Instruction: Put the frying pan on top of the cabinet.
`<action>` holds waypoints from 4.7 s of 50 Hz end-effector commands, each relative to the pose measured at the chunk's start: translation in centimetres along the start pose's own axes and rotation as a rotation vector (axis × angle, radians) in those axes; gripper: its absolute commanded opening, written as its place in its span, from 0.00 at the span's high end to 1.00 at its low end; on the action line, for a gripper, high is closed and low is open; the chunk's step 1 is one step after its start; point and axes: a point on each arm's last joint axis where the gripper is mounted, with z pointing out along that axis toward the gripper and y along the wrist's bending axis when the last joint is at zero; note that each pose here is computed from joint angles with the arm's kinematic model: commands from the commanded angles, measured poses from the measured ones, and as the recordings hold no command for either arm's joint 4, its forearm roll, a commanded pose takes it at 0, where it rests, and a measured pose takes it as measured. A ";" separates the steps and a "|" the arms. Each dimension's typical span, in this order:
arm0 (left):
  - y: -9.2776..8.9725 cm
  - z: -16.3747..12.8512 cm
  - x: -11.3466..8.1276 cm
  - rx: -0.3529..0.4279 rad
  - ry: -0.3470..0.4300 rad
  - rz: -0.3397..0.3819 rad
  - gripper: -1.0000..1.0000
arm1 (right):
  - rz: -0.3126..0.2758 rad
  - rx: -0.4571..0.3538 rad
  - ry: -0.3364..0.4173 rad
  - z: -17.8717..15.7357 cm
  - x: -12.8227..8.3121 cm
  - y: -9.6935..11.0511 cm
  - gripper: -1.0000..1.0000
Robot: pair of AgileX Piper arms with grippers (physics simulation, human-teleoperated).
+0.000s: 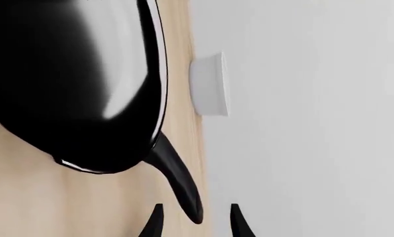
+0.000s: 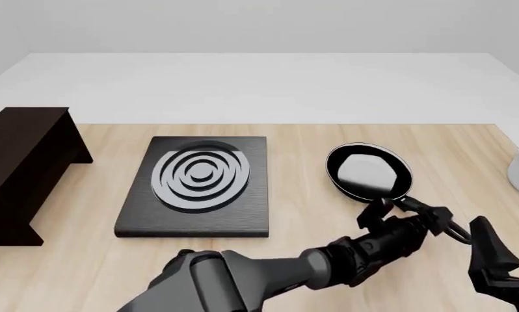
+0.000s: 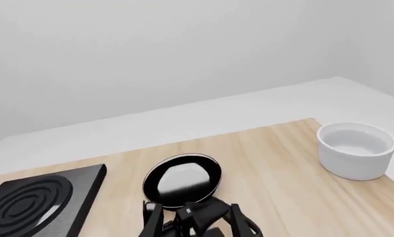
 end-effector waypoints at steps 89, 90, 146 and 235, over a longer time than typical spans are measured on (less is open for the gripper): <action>6.3 1.8 -0.7 -0.151 -0.001 0.007 0.00 | 0.022 0.014 -0.003 0.1 0.0 -0.1 0.00; 6.2 1.8 -0.6 -0.148 0.001 0.006 0.00 | 0.023 0.014 -0.003 0.1 0.0 -0.1 0.00; 7.8 2.2 0.5 -0.183 0.018 -0.022 0.00 | 0.036 0.022 -0.003 0.1 0.0 -0.2 0.00; -4.6 -2.8 -7.0 -0.048 -0.093 0.241 1.00 | 0.029 0.013 -0.002 0.0 0.0 -0.1 0.00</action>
